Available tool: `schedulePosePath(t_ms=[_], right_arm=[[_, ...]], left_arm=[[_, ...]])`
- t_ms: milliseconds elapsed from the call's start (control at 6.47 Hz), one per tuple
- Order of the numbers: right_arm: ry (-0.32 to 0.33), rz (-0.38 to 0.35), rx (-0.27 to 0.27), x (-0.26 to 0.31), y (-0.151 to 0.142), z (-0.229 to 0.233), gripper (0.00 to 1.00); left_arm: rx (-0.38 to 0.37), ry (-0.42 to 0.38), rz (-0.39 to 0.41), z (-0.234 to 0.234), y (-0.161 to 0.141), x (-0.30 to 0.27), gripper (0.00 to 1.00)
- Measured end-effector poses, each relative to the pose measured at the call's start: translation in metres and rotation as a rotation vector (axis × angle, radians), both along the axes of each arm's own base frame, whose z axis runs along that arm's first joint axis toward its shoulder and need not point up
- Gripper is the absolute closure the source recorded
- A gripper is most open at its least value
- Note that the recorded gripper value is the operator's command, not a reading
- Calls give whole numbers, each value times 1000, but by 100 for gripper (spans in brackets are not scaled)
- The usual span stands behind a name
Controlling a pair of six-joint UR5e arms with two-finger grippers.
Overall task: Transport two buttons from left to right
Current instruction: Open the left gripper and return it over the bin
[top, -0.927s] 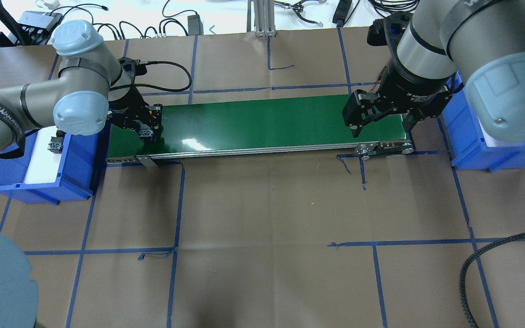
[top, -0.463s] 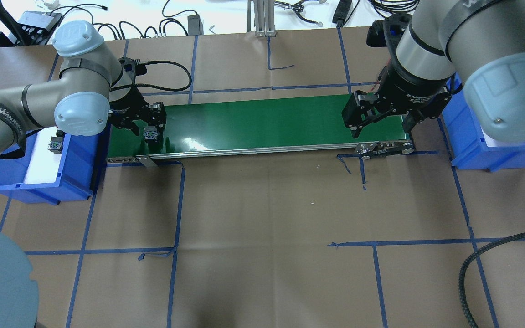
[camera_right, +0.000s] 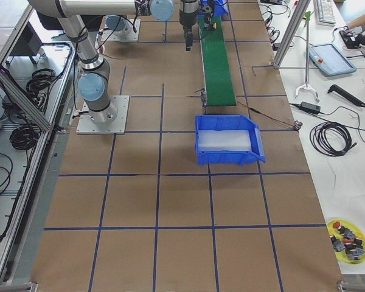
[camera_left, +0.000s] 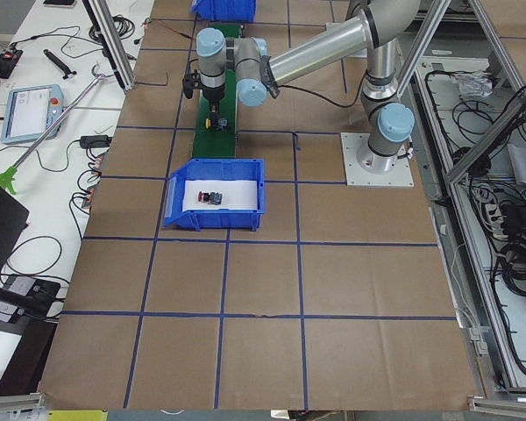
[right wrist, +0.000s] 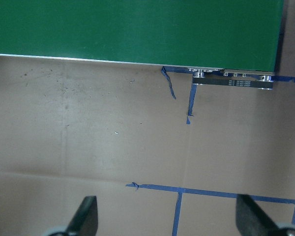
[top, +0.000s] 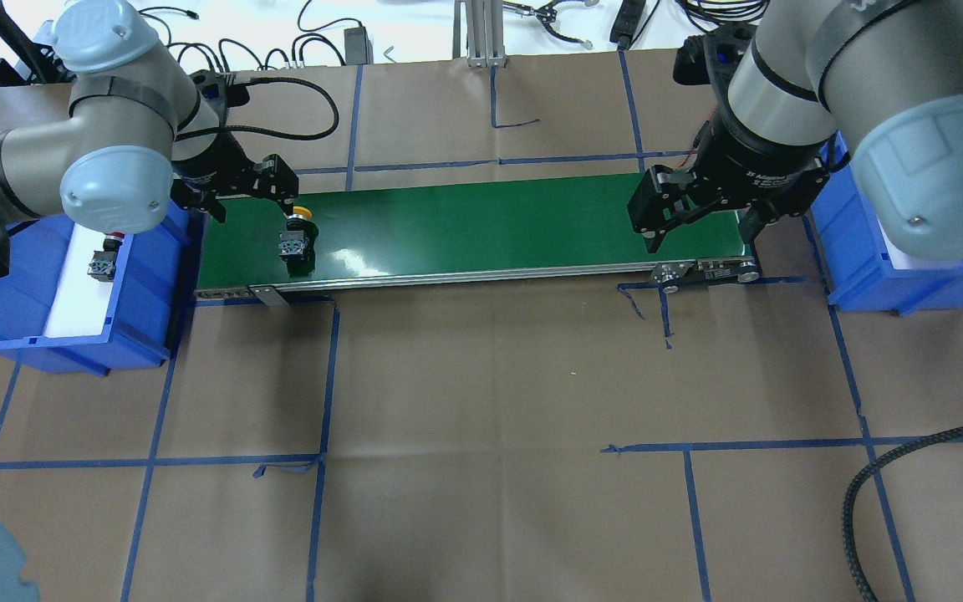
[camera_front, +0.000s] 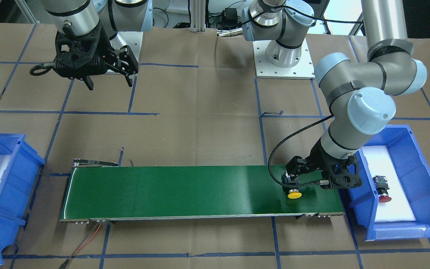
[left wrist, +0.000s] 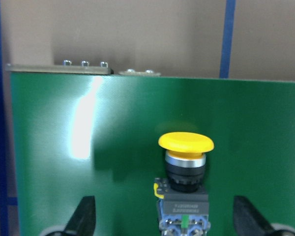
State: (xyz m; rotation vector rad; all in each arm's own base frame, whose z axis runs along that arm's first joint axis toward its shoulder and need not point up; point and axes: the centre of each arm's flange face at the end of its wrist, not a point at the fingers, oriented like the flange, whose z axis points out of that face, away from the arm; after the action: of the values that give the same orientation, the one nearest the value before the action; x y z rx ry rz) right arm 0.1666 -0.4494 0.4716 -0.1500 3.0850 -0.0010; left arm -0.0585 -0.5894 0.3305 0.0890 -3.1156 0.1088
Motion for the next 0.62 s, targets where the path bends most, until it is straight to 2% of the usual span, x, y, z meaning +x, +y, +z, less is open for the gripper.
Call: schedulePosePath(t_ms=[309, 618], right_arm=[[0, -1, 0, 0, 0, 0, 0], [1, -1, 1, 0, 0, -1, 0]], left_arm=[[-6, -4, 2, 52, 31, 2, 0], [-18, -8, 19, 67, 33, 43, 0]])
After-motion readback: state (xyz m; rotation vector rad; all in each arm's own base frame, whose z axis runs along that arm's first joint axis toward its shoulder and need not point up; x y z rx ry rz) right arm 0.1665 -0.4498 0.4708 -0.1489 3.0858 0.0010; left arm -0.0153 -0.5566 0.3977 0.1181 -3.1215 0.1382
